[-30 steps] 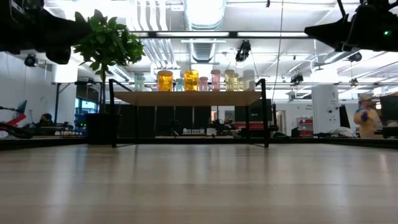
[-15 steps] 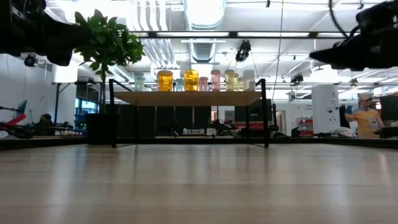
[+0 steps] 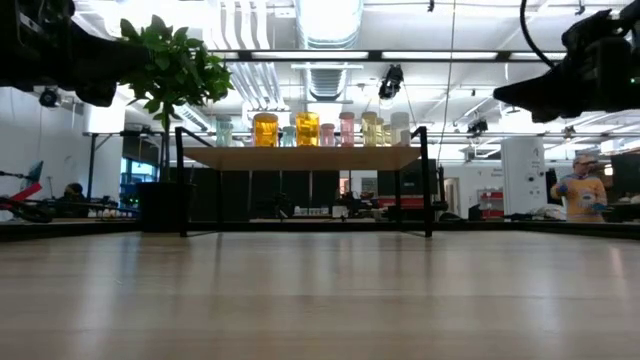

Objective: Pick and place medicine bottles onto shelf by color
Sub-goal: Return to Home Position

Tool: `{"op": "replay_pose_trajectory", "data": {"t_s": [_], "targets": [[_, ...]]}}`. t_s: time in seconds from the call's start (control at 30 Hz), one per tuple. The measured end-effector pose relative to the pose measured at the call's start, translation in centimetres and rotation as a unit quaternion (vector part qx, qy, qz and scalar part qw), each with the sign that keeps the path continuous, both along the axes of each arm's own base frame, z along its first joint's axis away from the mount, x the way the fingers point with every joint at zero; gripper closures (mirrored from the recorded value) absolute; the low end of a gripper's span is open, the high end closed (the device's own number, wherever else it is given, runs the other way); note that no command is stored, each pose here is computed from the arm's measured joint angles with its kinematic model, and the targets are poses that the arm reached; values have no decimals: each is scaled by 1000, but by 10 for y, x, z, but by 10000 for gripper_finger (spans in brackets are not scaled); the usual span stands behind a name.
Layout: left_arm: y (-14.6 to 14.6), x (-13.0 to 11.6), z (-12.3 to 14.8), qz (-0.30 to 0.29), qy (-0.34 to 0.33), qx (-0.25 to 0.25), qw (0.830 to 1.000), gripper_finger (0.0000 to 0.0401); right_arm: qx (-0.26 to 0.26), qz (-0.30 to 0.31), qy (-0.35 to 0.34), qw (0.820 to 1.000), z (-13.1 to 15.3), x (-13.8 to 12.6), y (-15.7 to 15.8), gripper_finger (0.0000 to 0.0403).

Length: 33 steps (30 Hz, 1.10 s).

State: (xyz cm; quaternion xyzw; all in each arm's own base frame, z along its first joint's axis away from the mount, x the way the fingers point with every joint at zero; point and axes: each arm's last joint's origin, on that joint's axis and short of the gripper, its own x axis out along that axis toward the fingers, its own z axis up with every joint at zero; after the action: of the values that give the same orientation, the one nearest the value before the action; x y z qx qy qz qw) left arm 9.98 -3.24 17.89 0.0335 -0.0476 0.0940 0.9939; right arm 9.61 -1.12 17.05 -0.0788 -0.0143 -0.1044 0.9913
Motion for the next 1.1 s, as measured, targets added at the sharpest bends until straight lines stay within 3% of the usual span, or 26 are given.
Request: {"op": "replay_pose_trajectory", "data": {"t_s": [0.2, 0.53, 1.1], "targets": [[0, 0, -1, 0, 3, 1, 1000, 386, 38, -10, -4, 999, -1, 0, -2, 394], [0, 0, 0, 0, 2, 1, 1000, 386, -4, -11, 17, 1000, -3, 2, -2, 394], [0, 1, -1, 0, 7, 4, 1000, 386, -10, -11, 18, 1000, -3, 2, -2, 394]]}}
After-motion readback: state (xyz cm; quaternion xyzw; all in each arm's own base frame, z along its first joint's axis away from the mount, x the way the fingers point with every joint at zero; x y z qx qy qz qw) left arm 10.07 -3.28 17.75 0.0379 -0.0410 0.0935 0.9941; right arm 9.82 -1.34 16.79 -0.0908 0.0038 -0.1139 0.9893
